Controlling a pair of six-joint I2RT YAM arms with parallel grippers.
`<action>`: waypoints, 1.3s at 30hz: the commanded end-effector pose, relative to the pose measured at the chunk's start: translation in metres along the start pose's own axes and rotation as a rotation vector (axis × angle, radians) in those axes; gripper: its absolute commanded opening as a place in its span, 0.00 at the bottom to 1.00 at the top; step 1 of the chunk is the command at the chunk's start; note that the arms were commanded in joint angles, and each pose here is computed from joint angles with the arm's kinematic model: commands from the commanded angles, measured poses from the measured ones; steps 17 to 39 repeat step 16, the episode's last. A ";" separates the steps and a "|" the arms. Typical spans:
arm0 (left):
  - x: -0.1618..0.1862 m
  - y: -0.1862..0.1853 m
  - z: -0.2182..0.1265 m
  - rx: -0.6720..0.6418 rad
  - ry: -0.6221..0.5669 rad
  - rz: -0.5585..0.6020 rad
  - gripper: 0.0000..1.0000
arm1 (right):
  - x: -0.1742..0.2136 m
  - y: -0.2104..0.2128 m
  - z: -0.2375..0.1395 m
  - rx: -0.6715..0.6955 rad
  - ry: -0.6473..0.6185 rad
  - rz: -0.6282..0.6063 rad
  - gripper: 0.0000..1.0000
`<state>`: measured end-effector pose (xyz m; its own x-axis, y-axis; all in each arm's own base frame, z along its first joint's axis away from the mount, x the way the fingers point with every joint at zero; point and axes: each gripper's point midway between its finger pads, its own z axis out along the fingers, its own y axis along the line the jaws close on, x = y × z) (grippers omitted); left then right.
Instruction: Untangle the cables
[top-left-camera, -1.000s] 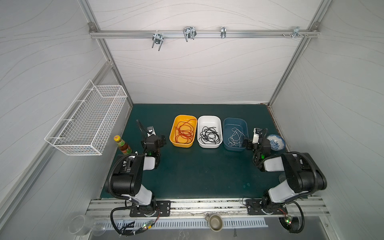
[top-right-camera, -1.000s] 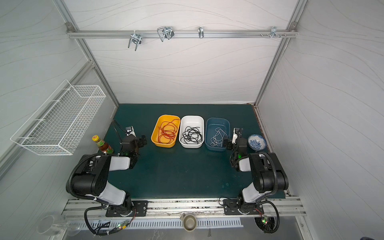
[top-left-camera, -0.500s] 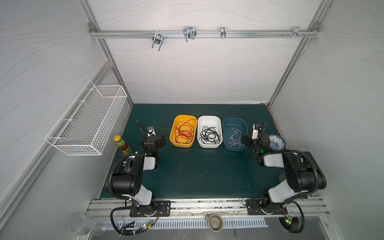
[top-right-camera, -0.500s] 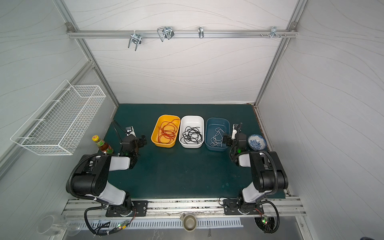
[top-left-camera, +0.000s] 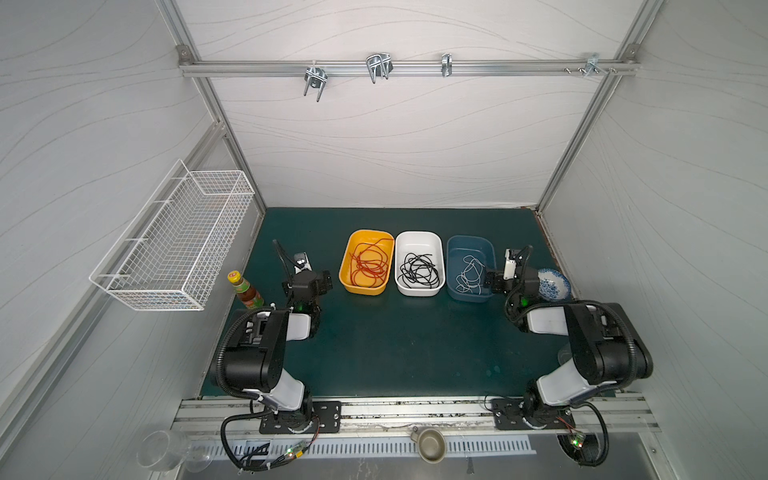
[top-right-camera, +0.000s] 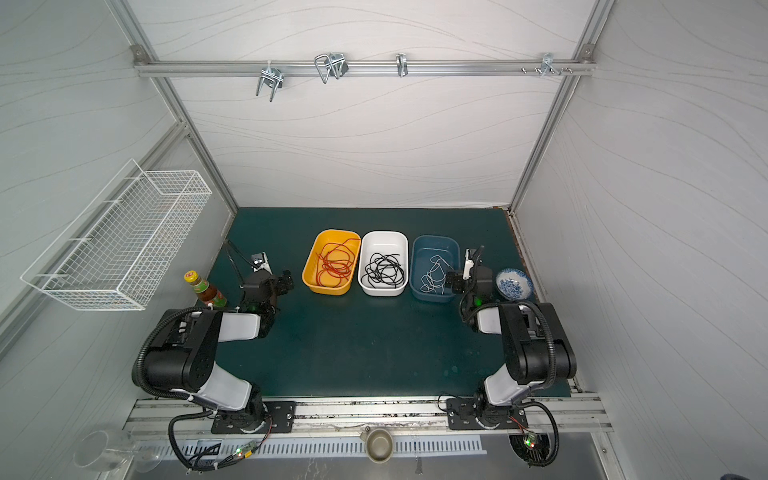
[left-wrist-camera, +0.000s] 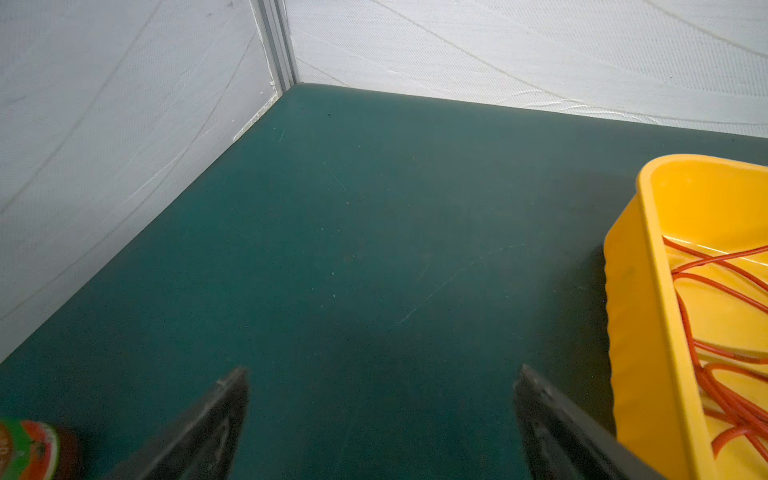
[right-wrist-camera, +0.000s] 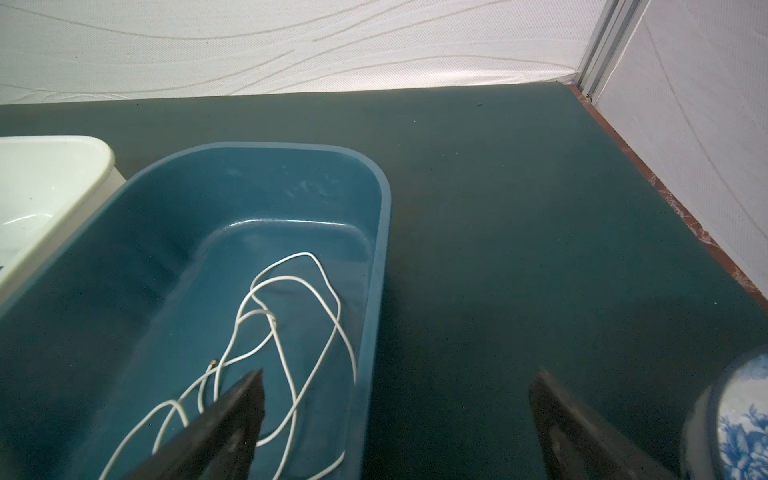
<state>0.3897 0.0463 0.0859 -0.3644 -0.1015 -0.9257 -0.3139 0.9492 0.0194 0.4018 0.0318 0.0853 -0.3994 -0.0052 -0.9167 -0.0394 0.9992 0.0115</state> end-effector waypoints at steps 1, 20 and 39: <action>-0.010 -0.001 0.001 0.006 -0.042 -0.014 1.00 | 0.003 0.000 0.001 -0.004 0.007 -0.011 0.99; -0.010 -0.001 0.001 0.007 -0.043 -0.015 1.00 | 0.003 0.000 0.002 -0.020 0.011 -0.003 0.99; -0.010 -0.001 0.001 0.007 -0.043 -0.015 1.00 | 0.003 0.000 0.002 -0.020 0.011 -0.003 0.99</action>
